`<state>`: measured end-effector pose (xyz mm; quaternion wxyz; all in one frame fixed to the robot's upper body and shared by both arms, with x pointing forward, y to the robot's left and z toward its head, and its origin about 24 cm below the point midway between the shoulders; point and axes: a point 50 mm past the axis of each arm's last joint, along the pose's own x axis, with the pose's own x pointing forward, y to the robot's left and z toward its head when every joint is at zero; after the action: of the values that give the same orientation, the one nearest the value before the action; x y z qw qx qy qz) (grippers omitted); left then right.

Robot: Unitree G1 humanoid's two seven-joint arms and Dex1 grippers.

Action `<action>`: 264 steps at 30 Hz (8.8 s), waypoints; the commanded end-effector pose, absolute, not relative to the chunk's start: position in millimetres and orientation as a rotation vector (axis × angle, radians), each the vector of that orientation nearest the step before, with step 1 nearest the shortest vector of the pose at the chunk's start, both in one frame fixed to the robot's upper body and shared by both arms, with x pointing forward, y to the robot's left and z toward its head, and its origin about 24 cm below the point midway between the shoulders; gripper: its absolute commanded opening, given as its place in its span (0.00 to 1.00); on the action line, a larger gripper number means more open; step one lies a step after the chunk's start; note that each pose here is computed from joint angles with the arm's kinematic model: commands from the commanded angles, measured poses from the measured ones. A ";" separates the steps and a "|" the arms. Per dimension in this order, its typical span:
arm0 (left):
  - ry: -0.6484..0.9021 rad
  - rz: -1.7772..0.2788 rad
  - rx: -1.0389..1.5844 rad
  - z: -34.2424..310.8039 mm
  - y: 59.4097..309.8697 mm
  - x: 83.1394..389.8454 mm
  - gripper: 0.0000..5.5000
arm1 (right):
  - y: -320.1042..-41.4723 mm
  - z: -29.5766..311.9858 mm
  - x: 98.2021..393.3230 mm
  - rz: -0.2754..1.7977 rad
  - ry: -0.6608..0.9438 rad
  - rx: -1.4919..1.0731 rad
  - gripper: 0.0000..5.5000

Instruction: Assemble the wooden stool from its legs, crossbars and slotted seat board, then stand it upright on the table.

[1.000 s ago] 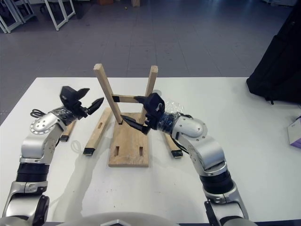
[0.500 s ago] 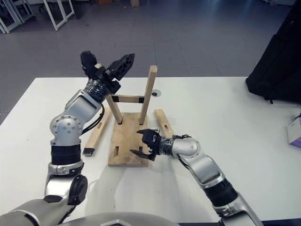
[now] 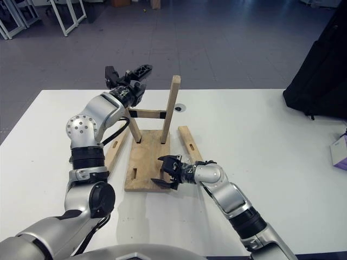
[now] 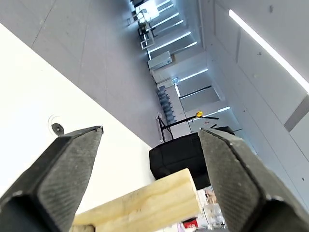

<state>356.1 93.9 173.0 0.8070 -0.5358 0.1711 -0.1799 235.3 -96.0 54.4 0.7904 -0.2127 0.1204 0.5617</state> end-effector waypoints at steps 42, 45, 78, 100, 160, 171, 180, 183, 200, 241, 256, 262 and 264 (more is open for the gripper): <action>0.672 -0.025 0.071 11.5 298.0 239.7 0.63 | -108.4 87.5 242.2 1.016 0.199 -0.214 0.72; 0.684 -0.024 0.031 6.0 298.6 237.7 0.56 | -109.6 88.3 241.7 1.015 0.203 -0.210 0.72; -0.293 -0.822 0.276 125.4 159.4 223.6 0.24 | -80.4 161.2 258.3 1.002 0.105 0.922 0.72; -0.245 -0.856 0.276 120.9 158.4 226.5 0.24 | -82.8 162.9 263.8 0.937 0.078 1.041 0.08; -0.055 -0.446 0.457 77.1 181.1 243.7 0.51 | -165.8 81.6 272.4 0.321 0.225 0.101 0.07; -0.055 -0.445 0.450 78.6 182.4 245.6 0.51 | -165.1 71.6 270.0 0.331 0.260 0.051 0.07; -0.066 -0.450 0.460 82.3 184.4 248.3 0.51 | -164.2 65.7 269.8 0.318 0.290 0.083 0.07; -0.071 -0.452 0.464 84.3 184.1 250.1 0.51 | -163.8 68.1 269.9 0.324 0.277 0.091 0.07; -0.117 -0.472 0.490 94.5 179.6 252.9 0.51 | -164.0 85.8 275.8 0.299 0.195 0.057 0.35; -0.093 -0.470 0.487 82.4 177.7 255.2 0.51 | -159.3 121.0 314.7 0.217 0.041 0.225 0.35; -0.066 -0.419 0.462 76.9 182.0 239.8 0.51 | -198.3 56.2 238.9 0.258 0.388 0.114 0.57; -0.068 -0.415 0.462 77.1 179.7 240.9 0.51 | -170.5 59.7 241.3 0.344 0.479 0.021 0.57; -0.068 -0.411 0.460 76.5 178.9 240.3 0.51 | -166.0 61.5 243.5 0.352 0.496 -0.013 0.57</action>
<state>240.7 181.3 75.4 0.9523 0.2248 -0.0320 -0.2040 239.7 -168.6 55.5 0.9550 0.0196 0.2418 0.1708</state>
